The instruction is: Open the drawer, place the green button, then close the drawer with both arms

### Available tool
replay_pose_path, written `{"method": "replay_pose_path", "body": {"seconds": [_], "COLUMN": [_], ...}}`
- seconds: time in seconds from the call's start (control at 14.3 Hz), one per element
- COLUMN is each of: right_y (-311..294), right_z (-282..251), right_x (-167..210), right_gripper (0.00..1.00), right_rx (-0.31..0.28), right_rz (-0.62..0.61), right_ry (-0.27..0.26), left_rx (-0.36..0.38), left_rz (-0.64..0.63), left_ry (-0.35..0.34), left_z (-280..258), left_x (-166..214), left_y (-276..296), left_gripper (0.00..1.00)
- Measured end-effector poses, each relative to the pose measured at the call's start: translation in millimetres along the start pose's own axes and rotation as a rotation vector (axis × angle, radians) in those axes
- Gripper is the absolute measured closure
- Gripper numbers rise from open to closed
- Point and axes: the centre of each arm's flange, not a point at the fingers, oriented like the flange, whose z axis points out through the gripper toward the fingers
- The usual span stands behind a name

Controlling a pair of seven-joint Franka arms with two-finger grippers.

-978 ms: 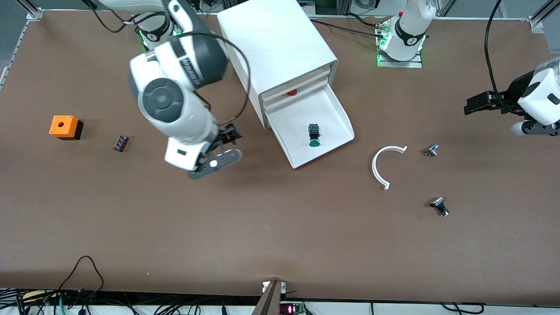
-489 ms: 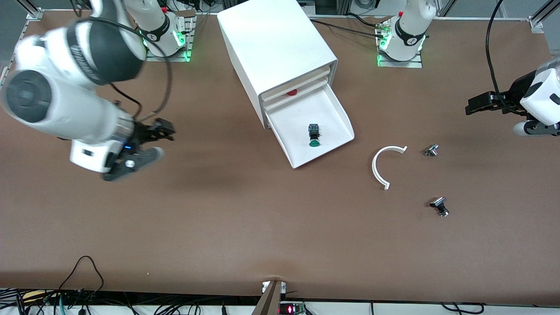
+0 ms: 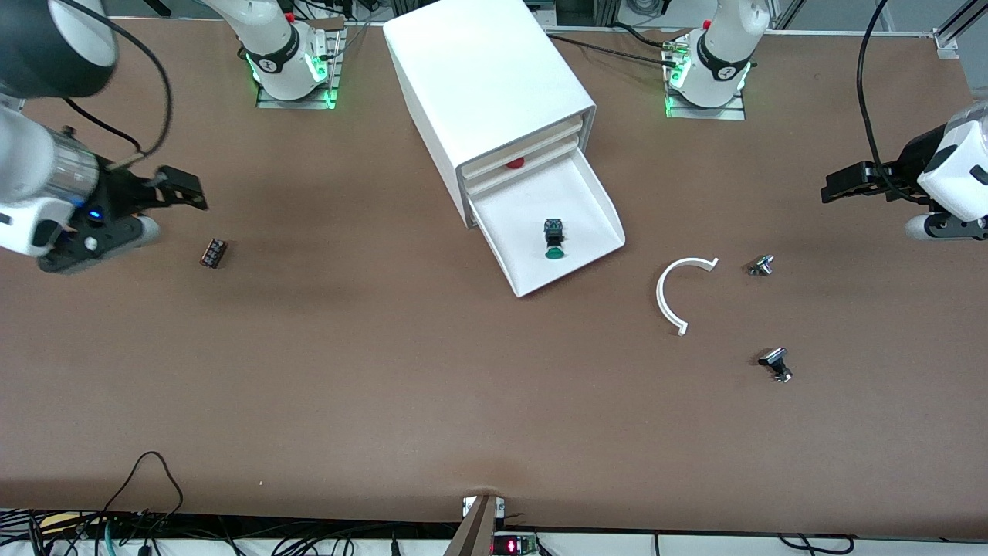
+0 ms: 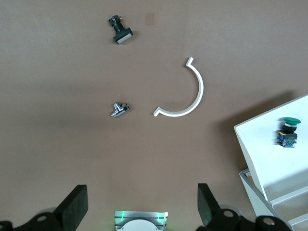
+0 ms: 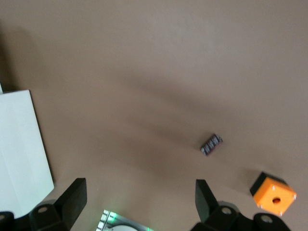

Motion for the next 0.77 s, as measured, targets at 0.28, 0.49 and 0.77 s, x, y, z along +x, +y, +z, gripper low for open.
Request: {"method": "replay_pose_path", "body": {"seconds": [0.28, 0.49, 0.77], "right_y": [22.2, 32.9, 38.3], "right_z": [-0.3, 3.3, 6.2], "right_x": [-28.2, -31.3, -30.7], "right_gripper": [0.00, 0.00, 0.00], "right_rx": [-0.041, -0.048, -0.077], "right_rz": [0.038, 0.056, 0.063], "right_ry": [-0.009, -0.018, -0.027], "left_rx": [0.002, 0.004, 0.003], "left_rz": [0.091, 0.135, -0.006], "left_ry": [-0.035, -0.050, -0.033], "left_z": [17.3, 32.0, 49.2], "left_x": [6.4, 17.1, 32.8], "left_y": [0.6, 1.8, 29.5], "left_gripper": [0.00, 0.00, 0.00]}}
